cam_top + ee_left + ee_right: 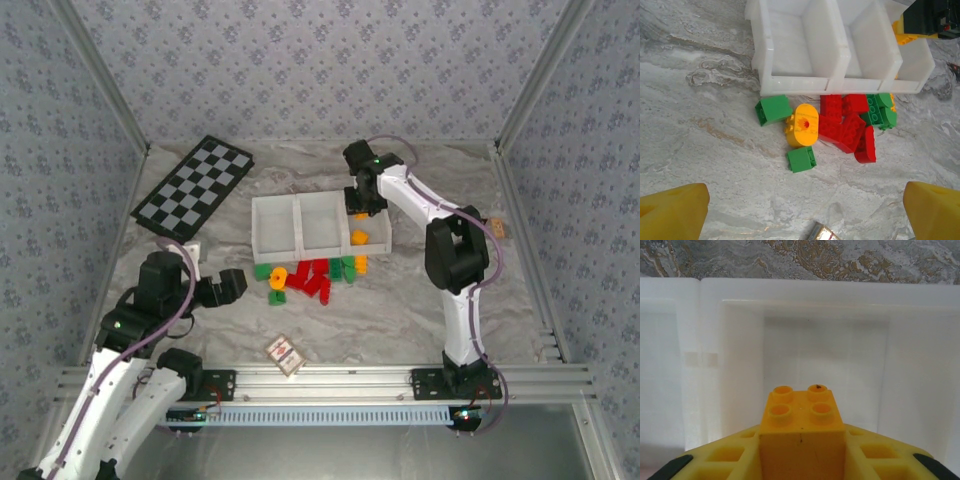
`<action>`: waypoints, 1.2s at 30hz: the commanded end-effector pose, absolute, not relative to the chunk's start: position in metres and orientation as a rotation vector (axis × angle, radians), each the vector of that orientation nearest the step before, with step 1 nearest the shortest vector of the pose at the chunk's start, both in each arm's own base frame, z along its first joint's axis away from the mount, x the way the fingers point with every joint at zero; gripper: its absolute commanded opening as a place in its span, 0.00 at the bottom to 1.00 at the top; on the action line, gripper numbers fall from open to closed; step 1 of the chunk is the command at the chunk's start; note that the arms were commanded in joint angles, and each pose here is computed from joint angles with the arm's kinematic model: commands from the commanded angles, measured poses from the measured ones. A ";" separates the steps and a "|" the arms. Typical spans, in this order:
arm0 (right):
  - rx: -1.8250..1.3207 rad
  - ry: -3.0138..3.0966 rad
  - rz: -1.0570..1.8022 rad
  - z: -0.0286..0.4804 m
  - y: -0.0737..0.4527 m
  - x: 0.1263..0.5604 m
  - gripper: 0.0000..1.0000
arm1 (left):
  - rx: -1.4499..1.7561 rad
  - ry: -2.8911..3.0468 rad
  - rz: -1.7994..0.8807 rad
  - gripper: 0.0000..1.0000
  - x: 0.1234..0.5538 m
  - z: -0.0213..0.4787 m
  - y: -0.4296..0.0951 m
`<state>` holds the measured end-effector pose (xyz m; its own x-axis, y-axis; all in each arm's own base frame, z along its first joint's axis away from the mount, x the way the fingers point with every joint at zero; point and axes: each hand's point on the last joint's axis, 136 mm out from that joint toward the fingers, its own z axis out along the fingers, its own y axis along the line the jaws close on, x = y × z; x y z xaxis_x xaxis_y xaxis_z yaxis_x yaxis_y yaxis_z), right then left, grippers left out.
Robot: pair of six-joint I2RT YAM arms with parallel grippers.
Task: Sort the legos into containers by color
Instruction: Place the lego in the container, then move the lego to the center of the table.
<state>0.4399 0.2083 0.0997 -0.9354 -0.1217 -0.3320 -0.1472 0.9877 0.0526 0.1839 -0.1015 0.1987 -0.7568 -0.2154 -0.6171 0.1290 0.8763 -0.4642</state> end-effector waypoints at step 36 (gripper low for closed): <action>0.001 2.818 0.227 0.074 0.198 0.314 0.29 | -0.025 2.369 -0.679 1.00 0.190 0.193 -0.111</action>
<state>0.3141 0.1945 0.0851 -0.9457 0.0111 -0.3248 -0.0428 0.9865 0.1582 0.1892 -0.1101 0.1914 -0.7866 -0.1958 -0.5856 0.1386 0.8682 -0.4765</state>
